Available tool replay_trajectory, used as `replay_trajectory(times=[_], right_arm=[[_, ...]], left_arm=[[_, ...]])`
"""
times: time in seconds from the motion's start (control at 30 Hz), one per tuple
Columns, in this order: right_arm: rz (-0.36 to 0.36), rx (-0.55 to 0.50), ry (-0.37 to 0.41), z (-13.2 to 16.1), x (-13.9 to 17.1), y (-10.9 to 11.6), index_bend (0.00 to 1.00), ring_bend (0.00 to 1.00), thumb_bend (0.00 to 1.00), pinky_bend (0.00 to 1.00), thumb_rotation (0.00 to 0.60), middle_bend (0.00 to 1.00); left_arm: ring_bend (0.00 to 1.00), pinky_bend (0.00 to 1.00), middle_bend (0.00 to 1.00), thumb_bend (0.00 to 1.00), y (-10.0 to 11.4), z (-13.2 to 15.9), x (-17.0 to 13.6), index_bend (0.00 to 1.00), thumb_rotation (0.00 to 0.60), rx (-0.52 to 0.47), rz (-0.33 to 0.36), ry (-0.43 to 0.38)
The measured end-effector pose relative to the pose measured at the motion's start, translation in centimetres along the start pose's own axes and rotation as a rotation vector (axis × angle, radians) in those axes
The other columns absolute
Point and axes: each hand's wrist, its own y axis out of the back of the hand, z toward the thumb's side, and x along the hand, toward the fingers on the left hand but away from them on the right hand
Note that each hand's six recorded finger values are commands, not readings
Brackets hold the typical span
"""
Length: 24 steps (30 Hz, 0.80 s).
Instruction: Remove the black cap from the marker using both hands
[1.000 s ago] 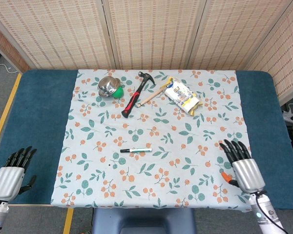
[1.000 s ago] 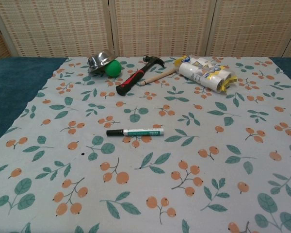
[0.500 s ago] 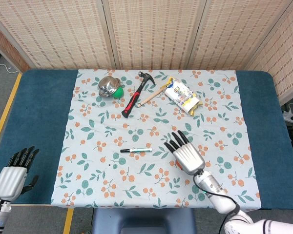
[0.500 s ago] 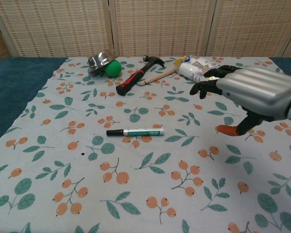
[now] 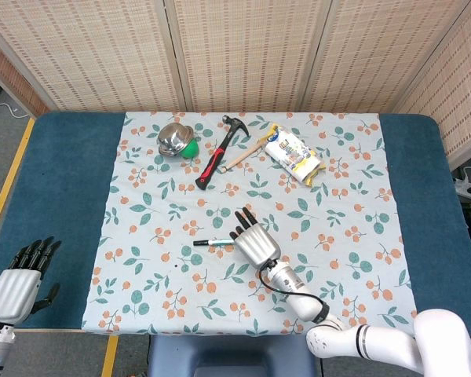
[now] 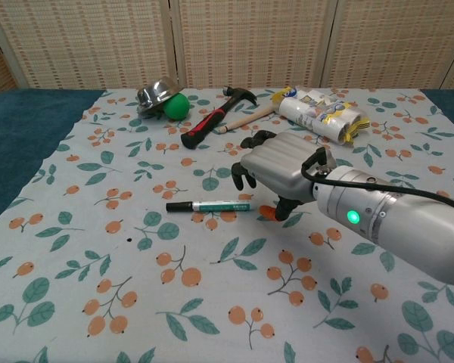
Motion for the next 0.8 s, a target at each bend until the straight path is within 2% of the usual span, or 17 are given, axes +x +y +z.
replay_trajectory(times=[0.37, 0.8], right_arm=[[0.004, 0.020, 0.007, 2.7, -2.9, -0.3, 0.39, 0.07, 0.31, 0.00, 0.600, 0.39], [0.017, 0.040, -0.028, 3.1, -3.7, -0.7, 0.41, 0.10, 0.31, 0.00, 0.600, 0.40]], left_arm=[[0.00, 0.11, 0.00, 0.42, -0.1, -0.1, 0.0, 0.00, 0.600, -0.006, -0.014, 0.000], [0.00, 0.11, 0.00, 0.42, -0.1, -0.3, 0.0, 0.00, 0.600, -0.013, -0.021, 0.005]])
